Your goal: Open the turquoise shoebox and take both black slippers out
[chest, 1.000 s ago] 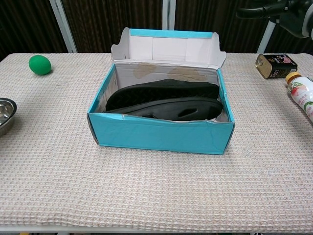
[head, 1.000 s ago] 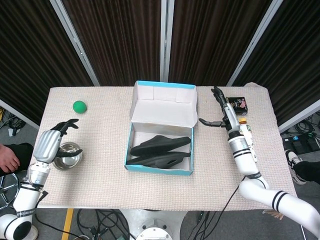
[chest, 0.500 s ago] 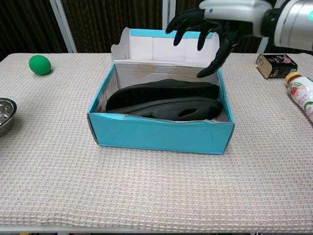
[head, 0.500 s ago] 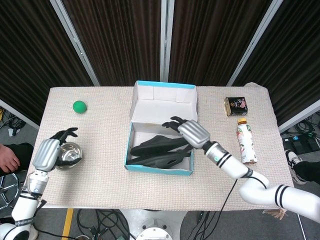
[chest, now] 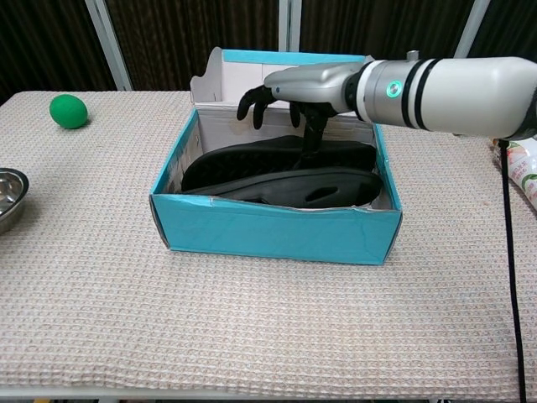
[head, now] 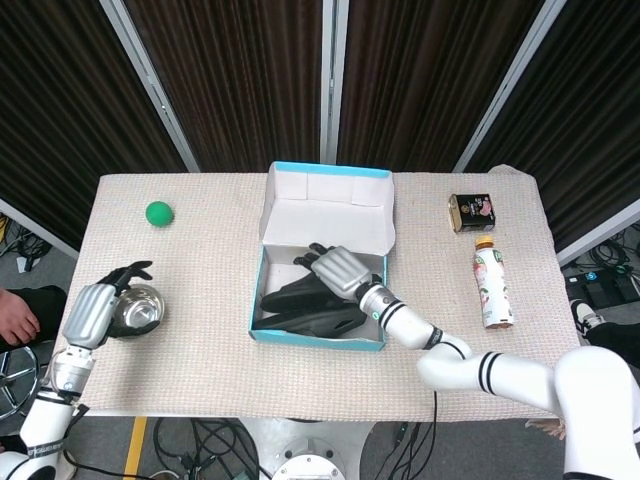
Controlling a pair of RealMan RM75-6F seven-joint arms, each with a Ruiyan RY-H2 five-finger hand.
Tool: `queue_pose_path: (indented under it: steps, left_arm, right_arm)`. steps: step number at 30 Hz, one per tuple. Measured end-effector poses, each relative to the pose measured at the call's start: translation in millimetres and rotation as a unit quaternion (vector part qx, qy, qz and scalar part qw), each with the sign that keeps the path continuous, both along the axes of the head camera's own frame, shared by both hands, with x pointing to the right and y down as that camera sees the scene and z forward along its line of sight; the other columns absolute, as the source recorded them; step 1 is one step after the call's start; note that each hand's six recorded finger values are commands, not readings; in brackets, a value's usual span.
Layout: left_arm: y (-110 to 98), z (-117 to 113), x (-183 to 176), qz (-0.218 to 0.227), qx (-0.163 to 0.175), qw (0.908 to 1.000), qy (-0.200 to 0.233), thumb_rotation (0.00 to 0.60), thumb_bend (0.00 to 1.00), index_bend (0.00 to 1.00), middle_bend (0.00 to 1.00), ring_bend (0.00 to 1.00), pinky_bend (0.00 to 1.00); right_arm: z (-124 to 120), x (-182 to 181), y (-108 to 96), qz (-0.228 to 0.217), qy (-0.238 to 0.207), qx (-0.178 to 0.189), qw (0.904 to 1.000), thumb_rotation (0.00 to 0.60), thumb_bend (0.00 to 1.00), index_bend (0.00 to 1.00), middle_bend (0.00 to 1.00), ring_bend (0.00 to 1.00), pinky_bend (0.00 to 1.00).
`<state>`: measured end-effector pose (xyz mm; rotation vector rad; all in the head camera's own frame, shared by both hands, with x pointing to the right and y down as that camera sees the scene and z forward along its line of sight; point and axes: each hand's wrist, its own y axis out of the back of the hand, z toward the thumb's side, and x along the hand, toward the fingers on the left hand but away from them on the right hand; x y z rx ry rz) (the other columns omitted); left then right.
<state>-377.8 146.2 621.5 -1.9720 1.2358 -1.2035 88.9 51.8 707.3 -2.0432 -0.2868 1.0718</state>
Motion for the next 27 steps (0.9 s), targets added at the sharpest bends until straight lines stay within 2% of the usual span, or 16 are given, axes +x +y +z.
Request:
queue_pose_path:
  steps: [3,7,11,15,23,27]
  left_arm:
    - [1.3,1.0,-2.1,-0.003,-0.002,1.0000,0.001,0.600,0.00,0.18,0.31,0.23,0.38]
    - [2.2,2.0,-4.1,-0.007,-0.002,1.0000,0.003,0.600,0.00,0.18,0.31,0.23,0.38]
    - [2.8,1.0,-6.0,-0.012,0.003,0.9999,0.005,0.600,0.00,0.18,0.31,0.23,0.38]
    - [4.1,1.0,-8.8,-0.019,0.004,0.9998,0.008,0.600,0.00,0.18,0.31,0.23,0.38]
    - [6.2,1.5,-12.6,-0.025,0.005,0.9997,0.006,0.600,0.00,0.18,0.31,0.23,0.38]
    - [6.2,0.7,-14.0,-0.024,0.005,0.9997,0.007,0.600,0.00,0.18,0.31,0.23,0.38]
  right_arm:
    - [6.6,-13.9,5.4,-0.012,0.008,-0.003,0.9999,0.600,0.04,0.27,0.28,0.15,0.47]
    - [12.1,-28.3,9.6,-0.017,0.014,0.000,0.9997,0.600,0.15,0.46,0.40,0.32,0.66]
    - [14.0,-38.6,11.3,-0.020,0.019,0.015,0.9995,0.600,0.29,0.62,0.51,0.45,0.79]
    - [13.1,-52.3,11.2,-0.006,0.008,0.028,0.9996,0.600,0.38,0.66,0.54,0.47,0.81]
    - [2.6,-77.5,4.3,0.003,-0.033,0.055,0.9979,0.600,0.39,0.68,0.54,0.47,0.80]
    - [-4.3,-74.6,-1.7,0.009,-0.047,0.053,0.9975,0.600,0.39,0.68,0.54,0.47,0.80]
